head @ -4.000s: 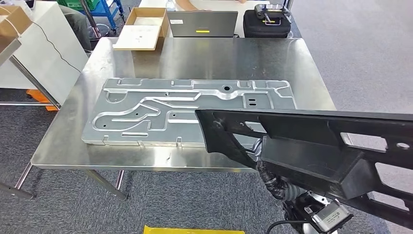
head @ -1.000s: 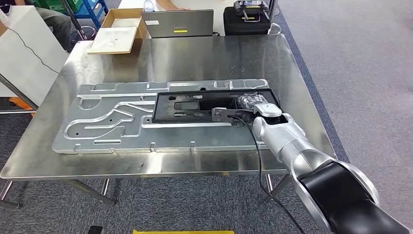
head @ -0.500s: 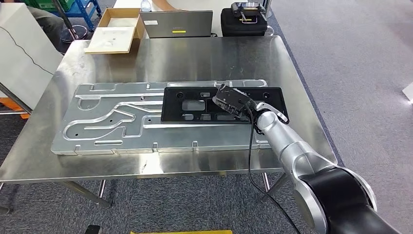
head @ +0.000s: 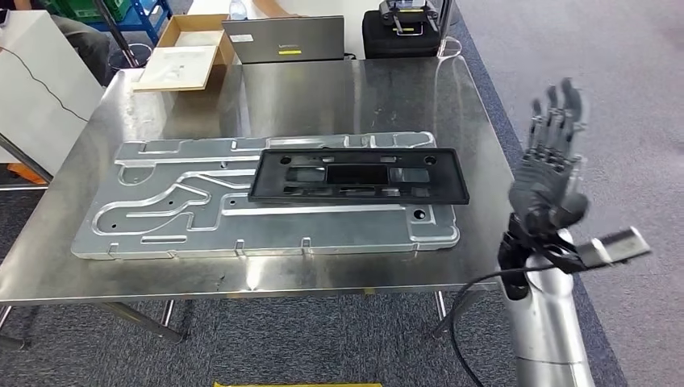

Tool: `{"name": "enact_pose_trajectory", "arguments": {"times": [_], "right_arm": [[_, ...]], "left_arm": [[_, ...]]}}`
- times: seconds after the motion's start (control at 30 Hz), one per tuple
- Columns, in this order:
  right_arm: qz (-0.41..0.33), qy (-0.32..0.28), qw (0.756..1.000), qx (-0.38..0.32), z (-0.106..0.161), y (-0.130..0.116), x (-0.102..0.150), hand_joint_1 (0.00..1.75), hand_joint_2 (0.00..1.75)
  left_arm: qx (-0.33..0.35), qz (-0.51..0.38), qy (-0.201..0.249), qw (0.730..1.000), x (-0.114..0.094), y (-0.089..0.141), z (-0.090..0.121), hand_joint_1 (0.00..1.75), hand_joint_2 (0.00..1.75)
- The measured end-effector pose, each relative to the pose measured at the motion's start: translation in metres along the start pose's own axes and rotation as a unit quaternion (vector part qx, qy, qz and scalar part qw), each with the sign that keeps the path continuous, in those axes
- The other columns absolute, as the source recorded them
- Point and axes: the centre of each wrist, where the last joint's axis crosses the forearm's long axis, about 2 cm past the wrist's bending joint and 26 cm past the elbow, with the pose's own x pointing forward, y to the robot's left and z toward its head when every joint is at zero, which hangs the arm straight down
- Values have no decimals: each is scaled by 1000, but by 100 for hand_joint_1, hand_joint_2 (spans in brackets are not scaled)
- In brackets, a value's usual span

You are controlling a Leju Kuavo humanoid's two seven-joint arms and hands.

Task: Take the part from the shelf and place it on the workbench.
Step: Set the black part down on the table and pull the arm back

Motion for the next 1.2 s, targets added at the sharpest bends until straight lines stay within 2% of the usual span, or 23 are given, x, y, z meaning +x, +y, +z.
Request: {"name": "enact_pose_trajectory", "arguments": {"times": [0.07, 0.13, 0.2, 0.27, 0.47, 0.57, 0.63, 0.73, 0.8, 0.87, 0.93, 1.03, 1.1, 1.2], "right_arm": [[48, -21, 998, -29, 8, -17, 22, 0, 175], [133, -39, 988, -68, 22, -37, 50, 0, 175], [228, -54, 967, -102, 38, -54, 81, 0, 175], [286, -66, 949, -115, 48, -63, 106, 0, 175], [345, -80, 927, -119, 60, -77, 143, 0, 175], [404, -71, 900, -146, 77, -80, 155, 0, 175], [424, -36, 892, -150, 97, -80, 162, 0, 175], [401, 53, 905, -129, 130, -85, 167, 0, 175], [396, 110, 903, -124, 152, -94, 169, 0, 87], [418, 176, 883, -120, 180, -108, 169, 0, 0], [455, 254, 845, -119, 214, -124, 169, 0, 0], [505, 360, 773, -134, 267, -140, 172, 0, 0], [525, 444, 711, -151, 306, -145, 169, 0, 0], [519, 583, 602, -170, 366, -140, 167, 0, 0]], "left_arm": [[4, 3, -6, 1000, -2, 2, 1, 0, 0], [11, 8, -10, 1000, -4, 3, 3, 0, 0], [19, 15, -7, 1000, -10, 5, 7, 0, 0], [24, 20, -4, 1000, -15, 6, 10, 0, 0], [28, 26, -5, 999, -16, 6, 10, 0, 0], [33, 38, -5, 999, -16, 4, 10, 0, 0], [40, 51, -1, 998, -18, 2, 12, 0, 0], [52, 68, 6, 996, -23, 0, 15, 0, 0], [56, 77, 11, 995, -25, -1, 17, 0, 0], [62, 85, 15, 994, -27, -2, 18, 0, 0], [68, 93, 18, 993, -28, -3, 20, 0, 0], [76, 103, 23, 991, -30, -4, 21, 0, 0], [82, 111, 26, 990, -30, -6, 21, 0, 0], [90, 123, 31, 988, -31, -9, 21, 0, 0]]}}
